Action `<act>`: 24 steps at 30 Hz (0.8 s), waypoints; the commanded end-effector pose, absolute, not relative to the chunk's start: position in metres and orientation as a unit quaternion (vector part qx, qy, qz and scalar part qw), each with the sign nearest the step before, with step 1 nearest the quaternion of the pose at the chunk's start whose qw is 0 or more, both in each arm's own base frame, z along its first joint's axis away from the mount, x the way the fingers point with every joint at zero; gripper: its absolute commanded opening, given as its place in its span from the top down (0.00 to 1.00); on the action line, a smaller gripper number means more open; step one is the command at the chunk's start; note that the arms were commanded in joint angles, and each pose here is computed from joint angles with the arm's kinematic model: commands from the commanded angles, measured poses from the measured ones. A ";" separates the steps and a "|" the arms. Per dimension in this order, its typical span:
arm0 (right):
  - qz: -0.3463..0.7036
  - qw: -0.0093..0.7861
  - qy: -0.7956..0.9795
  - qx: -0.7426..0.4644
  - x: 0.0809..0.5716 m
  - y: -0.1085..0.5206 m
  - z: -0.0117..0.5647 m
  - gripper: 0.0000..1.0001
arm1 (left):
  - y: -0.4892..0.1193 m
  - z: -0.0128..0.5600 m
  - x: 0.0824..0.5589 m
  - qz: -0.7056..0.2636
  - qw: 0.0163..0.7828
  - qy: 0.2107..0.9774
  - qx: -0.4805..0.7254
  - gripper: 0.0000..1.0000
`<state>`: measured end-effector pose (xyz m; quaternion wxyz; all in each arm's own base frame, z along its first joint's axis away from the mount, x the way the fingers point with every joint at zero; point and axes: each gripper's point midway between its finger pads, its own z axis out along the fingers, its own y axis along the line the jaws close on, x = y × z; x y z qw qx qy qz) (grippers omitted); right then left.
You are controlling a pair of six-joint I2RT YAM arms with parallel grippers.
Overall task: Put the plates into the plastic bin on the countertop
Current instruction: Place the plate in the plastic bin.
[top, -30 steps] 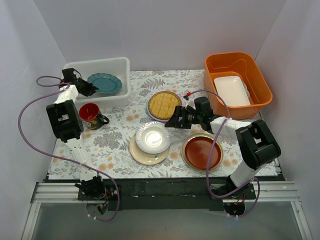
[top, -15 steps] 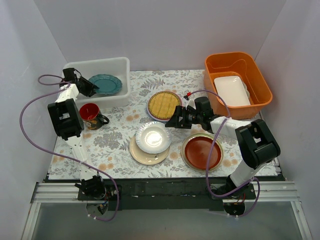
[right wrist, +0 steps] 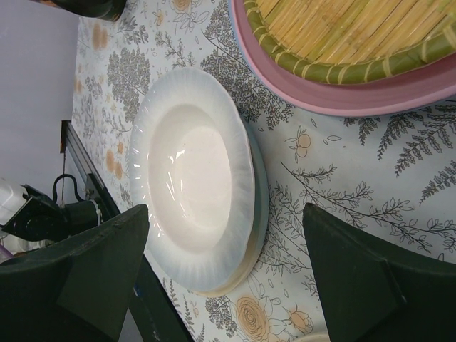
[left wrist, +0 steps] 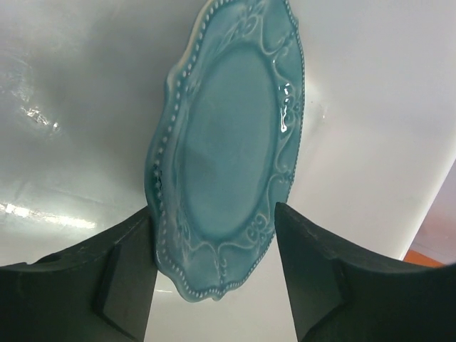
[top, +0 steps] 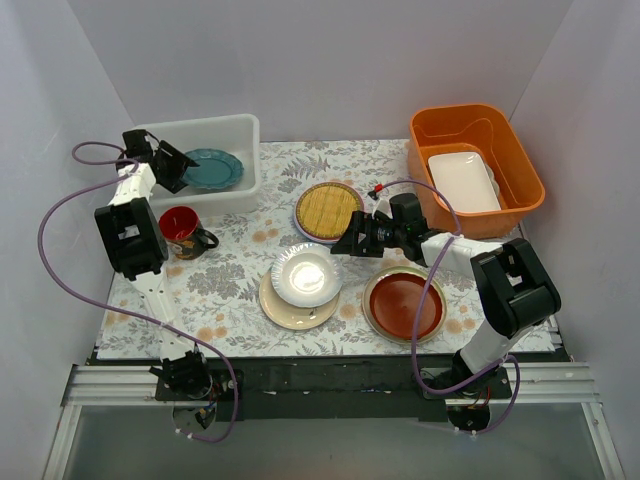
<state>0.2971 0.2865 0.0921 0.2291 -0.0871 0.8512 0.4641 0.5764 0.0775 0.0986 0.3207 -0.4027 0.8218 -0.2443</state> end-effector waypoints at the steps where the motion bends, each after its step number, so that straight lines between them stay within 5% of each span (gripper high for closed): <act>1: 0.477 0.263 0.832 -0.108 0.308 0.291 0.118 0.05 | 0.077 0.136 0.583 -0.245 0.359 0.817 -0.377 0.37; 24: 0.482 0.269 0.826 -0.114 0.303 0.290 0.127 0.05 | 0.103 0.145 0.566 -0.151 0.374 0.835 -0.374 0.03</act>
